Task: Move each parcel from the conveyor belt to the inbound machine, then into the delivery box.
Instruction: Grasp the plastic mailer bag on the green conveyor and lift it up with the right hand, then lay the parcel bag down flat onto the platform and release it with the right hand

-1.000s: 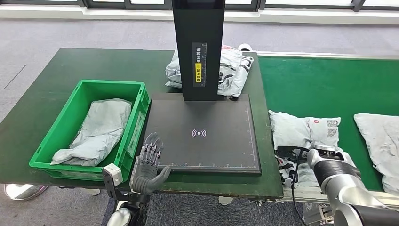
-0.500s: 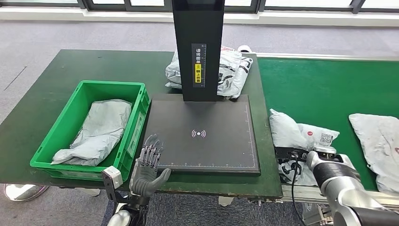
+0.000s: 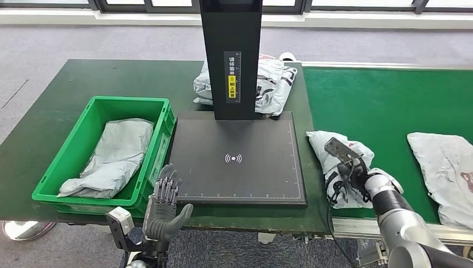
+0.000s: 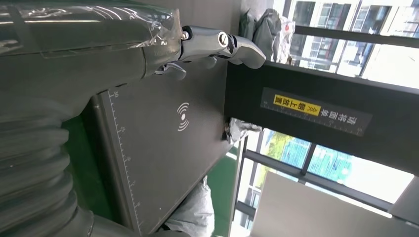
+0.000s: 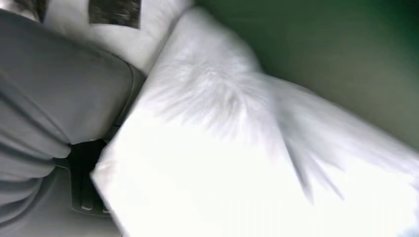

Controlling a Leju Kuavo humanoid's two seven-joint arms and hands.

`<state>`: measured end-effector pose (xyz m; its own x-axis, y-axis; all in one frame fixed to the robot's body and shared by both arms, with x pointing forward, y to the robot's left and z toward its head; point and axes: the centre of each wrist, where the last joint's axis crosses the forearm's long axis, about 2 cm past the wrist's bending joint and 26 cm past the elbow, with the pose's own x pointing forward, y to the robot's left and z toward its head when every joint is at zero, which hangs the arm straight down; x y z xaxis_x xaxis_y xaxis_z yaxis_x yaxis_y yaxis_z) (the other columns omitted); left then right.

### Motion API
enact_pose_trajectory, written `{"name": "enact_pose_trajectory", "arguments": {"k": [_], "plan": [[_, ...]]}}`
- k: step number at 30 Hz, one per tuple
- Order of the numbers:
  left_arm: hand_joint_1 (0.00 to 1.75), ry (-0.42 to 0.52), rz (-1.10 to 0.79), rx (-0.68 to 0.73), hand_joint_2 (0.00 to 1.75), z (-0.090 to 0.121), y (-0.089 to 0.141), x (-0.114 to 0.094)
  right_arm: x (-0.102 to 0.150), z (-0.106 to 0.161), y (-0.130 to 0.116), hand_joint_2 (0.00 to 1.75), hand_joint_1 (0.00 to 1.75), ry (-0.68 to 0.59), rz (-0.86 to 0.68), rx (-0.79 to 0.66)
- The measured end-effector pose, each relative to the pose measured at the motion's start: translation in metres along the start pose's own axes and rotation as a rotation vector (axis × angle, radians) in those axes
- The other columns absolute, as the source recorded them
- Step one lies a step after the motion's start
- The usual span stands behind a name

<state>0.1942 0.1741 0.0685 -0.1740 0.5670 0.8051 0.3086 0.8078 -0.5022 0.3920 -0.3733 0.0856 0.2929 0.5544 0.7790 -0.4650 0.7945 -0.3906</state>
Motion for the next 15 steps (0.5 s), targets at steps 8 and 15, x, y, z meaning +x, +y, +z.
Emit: {"name": "enact_pose_trajectory", "arguments": {"k": [8, 15], "plan": [[0.00, -0.010, -0.012, 0.014, 1.75, 0.003, -0.002, 0.003, 0.046, -0.005, -0.022, 1.75, 1.75, -0.352, -0.365, -0.169], [0.00, -0.014, -0.018, 0.007, 1.75, -0.002, -0.003, 0.002, 0.071, -0.002, -0.037, 1.75, 1.75, -0.522, -0.486, -0.278]]}}
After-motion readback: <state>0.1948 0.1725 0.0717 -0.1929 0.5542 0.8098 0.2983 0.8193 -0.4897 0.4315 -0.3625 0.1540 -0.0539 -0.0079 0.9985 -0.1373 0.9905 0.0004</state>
